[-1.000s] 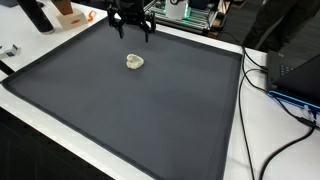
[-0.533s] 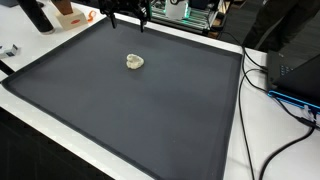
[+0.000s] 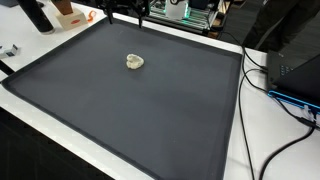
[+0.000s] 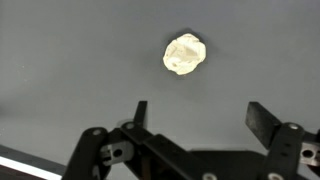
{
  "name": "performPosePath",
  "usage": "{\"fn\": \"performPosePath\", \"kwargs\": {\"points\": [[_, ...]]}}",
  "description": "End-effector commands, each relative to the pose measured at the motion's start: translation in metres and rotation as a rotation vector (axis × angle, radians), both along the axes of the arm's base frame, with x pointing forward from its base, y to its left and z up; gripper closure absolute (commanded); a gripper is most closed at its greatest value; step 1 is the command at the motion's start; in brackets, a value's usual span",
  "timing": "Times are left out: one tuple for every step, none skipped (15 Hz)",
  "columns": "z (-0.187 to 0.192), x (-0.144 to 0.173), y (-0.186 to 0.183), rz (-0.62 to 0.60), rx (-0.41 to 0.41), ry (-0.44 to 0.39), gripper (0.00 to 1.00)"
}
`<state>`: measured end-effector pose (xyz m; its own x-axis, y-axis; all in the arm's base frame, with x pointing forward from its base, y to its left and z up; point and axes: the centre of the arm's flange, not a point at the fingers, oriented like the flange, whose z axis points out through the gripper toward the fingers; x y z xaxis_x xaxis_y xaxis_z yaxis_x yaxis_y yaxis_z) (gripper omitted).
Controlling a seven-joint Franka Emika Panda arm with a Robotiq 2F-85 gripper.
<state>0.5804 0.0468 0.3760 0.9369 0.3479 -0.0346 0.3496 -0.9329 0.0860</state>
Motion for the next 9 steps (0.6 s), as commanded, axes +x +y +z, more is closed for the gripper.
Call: {"fn": "performPosePath", "kwargs": {"points": [[0.0, 0.0, 0.0, 0.0, 0.0, 0.0, 0.0], [0.0, 0.0, 0.0, 0.0, 0.0, 0.0, 0.0], [0.0, 0.0, 0.0, 0.0, 0.0, 0.0, 0.0], [-0.013, 0.001, -0.002, 0.013, 0.042, 0.017, 0.0], [-0.026, -0.001, -0.001, 0.015, 0.053, 0.025, 0.0], [-0.035, -0.003, 0.0, 0.015, 0.07, 0.028, 0.0], [-0.046, -0.004, 0.002, 0.005, 0.089, 0.029, 0.0], [-0.057, -0.006, 0.002, 0.0, 0.087, 0.037, 0.0], [-0.069, -0.007, 0.002, -0.014, 0.098, 0.049, 0.0]]}}
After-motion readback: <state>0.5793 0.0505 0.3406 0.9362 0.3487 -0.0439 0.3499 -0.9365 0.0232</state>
